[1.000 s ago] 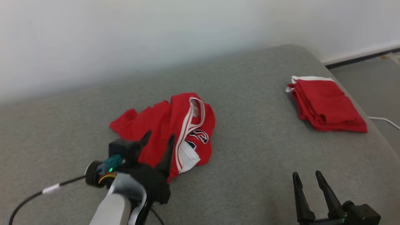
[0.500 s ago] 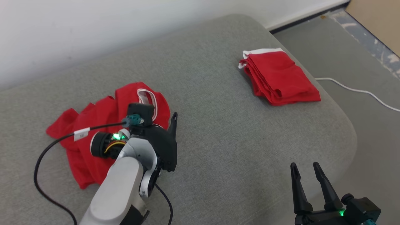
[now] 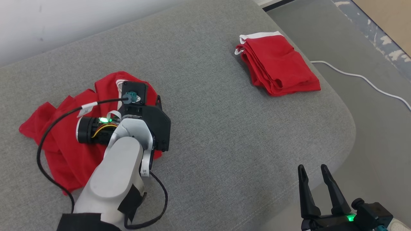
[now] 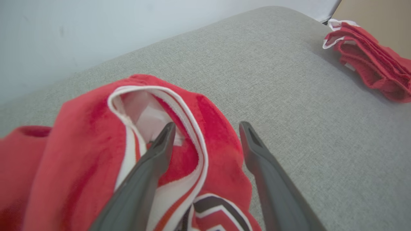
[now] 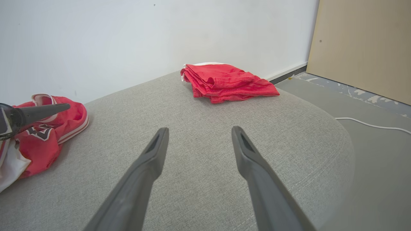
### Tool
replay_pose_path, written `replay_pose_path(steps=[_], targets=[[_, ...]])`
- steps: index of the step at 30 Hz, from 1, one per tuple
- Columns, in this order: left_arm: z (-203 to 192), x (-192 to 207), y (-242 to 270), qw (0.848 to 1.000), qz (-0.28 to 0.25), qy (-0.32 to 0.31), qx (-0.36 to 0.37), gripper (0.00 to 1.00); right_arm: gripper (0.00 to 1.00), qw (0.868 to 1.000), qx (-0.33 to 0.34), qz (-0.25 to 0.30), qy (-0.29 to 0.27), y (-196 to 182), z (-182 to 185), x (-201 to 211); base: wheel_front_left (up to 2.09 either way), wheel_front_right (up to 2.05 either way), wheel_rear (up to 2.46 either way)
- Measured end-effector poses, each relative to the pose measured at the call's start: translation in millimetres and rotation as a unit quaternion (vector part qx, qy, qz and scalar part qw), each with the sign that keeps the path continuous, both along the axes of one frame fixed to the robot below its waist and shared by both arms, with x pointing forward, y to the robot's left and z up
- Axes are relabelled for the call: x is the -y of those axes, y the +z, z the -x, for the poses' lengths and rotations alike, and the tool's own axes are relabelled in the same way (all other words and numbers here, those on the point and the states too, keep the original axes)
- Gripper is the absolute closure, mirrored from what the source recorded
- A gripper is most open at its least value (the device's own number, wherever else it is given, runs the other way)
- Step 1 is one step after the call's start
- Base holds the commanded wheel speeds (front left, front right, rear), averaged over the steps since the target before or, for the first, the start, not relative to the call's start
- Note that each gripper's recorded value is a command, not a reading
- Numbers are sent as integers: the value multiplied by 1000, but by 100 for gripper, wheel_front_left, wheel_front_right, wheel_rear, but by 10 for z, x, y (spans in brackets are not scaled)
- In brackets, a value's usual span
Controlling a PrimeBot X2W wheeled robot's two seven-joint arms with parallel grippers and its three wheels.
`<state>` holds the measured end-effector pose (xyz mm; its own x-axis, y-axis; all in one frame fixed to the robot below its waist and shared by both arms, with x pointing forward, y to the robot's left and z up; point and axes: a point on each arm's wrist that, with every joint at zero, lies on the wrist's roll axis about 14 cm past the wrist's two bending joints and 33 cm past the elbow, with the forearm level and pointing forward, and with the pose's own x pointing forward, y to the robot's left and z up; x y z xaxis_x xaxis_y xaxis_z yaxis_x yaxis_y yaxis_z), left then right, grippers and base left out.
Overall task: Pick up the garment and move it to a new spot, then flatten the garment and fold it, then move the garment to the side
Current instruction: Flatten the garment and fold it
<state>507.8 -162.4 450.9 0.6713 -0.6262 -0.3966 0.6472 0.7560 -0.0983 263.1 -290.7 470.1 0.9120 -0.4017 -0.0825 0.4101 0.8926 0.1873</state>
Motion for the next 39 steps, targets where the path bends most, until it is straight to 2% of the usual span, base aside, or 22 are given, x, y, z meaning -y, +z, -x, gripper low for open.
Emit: replay_pose_path(steps=[1, 2, 3, 6, 10, 15, 17, 18, 20, 25, 29, 31, 32, 35, 39], targets=[[-18, -4, -3, 1000, -3, 2, -1, 0, 0, 1000, 0, 0, 0, -1, -1, -2, 0, 0, 0], [-30, -4, -2, 1000, -6, 3, -1, 34, 0, 1000, 0, -1, 1, -1, -2, -6, 0, 0, 0], [-37, -3, -4, 1000, -9, 3, 0, 100, 0, 1000, 0, -1, 1, 0, -4, -9, 0, 0, 0], [-34, 30, 12, 1000, -8, -6, -1, 100, 0, 1000, 3, -1, 3, 9, -14, -14, 0, 0, 0], [-62, 100, 200, 999, 25, -11, 24, 100, 0, 1000, 6, -1, 3, 22, -18, -15, 0, 0, 0], [-51, 304, 872, 987, 131, -34, 83, 100, 0, 1000, 10, -3, 14, 27, -38, -69, 0, 0, 0], [43, 432, 1472, 967, 212, -57, 131, 100, 0, 1000, 15, -2, 23, 46, -70, -112, 0, 0, 0], [43, 432, 1472, 967, 212, -57, 131, 100, 0, 1000, 15, -2, 23, 46, -70, -112, 0, 0, 0], [144, 477, 1924, 946, 267, -70, 167, 100, 0, 999, 18, 0, 28, 60, -83, -129, 0, 0, 0], [437, 403, 2896, 887, 381, -88, 245, 100, 0, 999, 26, 5, 42, 95, -134, -181, 0, 0, 0], [681, 183, 3510, 833, 463, -91, 289, 100, 0, 998, 26, 8, 54, 93, -160, -209, 0, 0, 0], [767, 50, 3731, 812, 493, -88, 301, 100, 0, 998, 26, 9, 63, 89, -180, -240, 0, 0, 0], [794, -1, 3793, 806, 501, -85, 303, 100, 0, 997, 28, 9, 68, 96, -199, -260, 0, 0, 0], [805, -67, 3755, 812, 493, -73, 303, 100, 0, 996, 36, 9, 84, 127, -273, -331, 0, 0, 0], [642, -183, 3269, 847, 457, -32, 270, 100, 0, 994, 43, 10, 105, 159, -399, -409, 0, 0, 0]])
